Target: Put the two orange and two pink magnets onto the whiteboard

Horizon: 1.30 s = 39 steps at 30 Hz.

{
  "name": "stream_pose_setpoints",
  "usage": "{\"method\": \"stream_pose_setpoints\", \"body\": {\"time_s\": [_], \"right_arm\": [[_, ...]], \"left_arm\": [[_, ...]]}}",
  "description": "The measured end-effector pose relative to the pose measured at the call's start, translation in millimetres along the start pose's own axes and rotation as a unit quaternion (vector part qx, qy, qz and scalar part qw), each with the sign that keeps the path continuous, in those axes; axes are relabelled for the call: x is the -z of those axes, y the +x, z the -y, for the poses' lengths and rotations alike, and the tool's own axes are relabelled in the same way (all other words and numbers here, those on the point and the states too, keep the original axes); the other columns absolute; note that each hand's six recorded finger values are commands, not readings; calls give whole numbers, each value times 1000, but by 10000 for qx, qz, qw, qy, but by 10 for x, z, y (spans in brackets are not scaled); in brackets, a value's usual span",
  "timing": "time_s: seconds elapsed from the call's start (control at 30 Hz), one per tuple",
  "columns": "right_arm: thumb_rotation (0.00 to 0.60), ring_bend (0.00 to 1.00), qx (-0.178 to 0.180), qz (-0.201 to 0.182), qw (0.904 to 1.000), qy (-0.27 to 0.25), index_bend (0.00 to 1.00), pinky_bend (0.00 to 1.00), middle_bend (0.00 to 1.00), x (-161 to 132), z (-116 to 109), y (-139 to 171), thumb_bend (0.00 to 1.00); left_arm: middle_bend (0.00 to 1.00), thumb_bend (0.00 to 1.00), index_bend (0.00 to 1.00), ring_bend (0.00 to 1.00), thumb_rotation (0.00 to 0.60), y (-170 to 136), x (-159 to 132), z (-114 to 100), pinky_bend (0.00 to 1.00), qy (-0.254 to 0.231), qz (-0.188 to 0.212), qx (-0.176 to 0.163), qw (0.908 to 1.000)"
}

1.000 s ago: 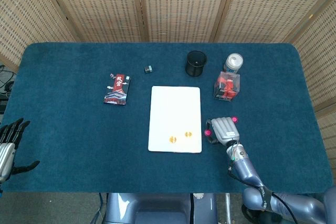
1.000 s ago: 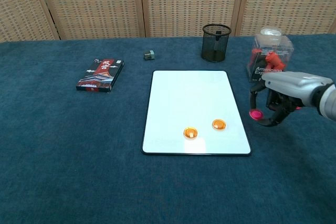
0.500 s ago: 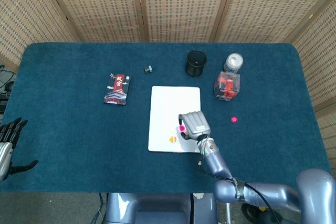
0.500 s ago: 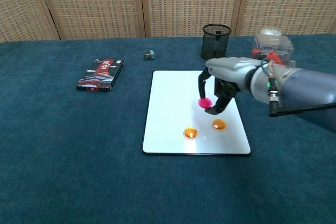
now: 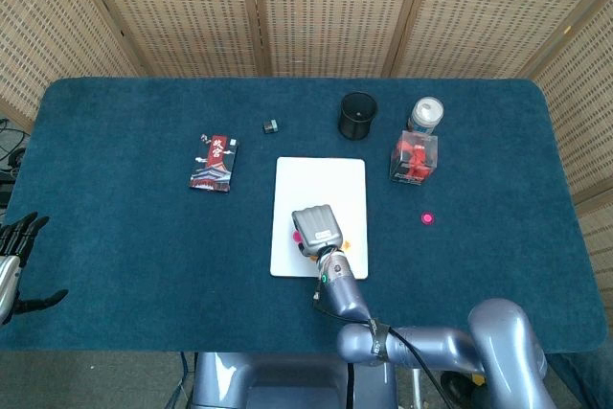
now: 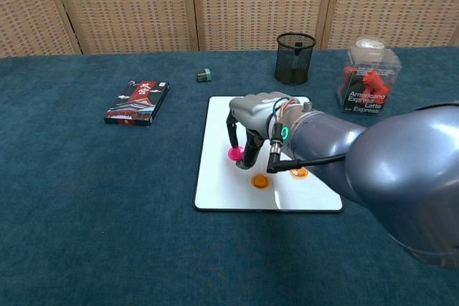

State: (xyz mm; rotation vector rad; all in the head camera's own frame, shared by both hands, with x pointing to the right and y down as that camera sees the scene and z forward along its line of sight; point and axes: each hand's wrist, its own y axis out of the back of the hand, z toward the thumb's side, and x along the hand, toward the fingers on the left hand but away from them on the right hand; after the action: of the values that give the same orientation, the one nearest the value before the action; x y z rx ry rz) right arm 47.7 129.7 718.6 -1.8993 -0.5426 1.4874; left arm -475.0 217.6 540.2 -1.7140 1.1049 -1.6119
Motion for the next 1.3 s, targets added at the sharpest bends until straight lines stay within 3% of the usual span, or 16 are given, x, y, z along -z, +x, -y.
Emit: {"method": "stream_pose_setpoints", "body": {"time_s": [0.33,0.53,0.63,0.73,0.97,1.3], "right_arm": [[600,1000,229,-104,9996,-157,388,1000,960,123,-193,88,311],[600,1000,405,105,9989,-190,388,1000,960,473,-358,146,320],[600,1000,487,383,9980,-140,388,1000,960,820,-401,177,331],[600,1000,502,731,9959,-184,388,1000,960,1262,-384,228,337],[600,1000,343,1273,9909,-288,388,1000,960,2090,-101,364,337],[600,1000,225,1434,9892,-222,388,1000,960,2441,104,406,338]], "left_arm": [[0,92,0,0,600,8,10,-3,0,-1,-22,7,10000],[0,92,0,0,600,0,-8,13,0,32,-18,8,10000],[0,92,0,0,600,-1,-18,22,0,70,-9,4,10000],[0,92,0,0,600,1,-37,39,0,133,-1,3,9999],[0,92,0,0,600,-18,-82,65,0,204,38,-14,9998],[0,92,0,0,600,-8,-87,98,0,250,-5,-1,9997]]}}
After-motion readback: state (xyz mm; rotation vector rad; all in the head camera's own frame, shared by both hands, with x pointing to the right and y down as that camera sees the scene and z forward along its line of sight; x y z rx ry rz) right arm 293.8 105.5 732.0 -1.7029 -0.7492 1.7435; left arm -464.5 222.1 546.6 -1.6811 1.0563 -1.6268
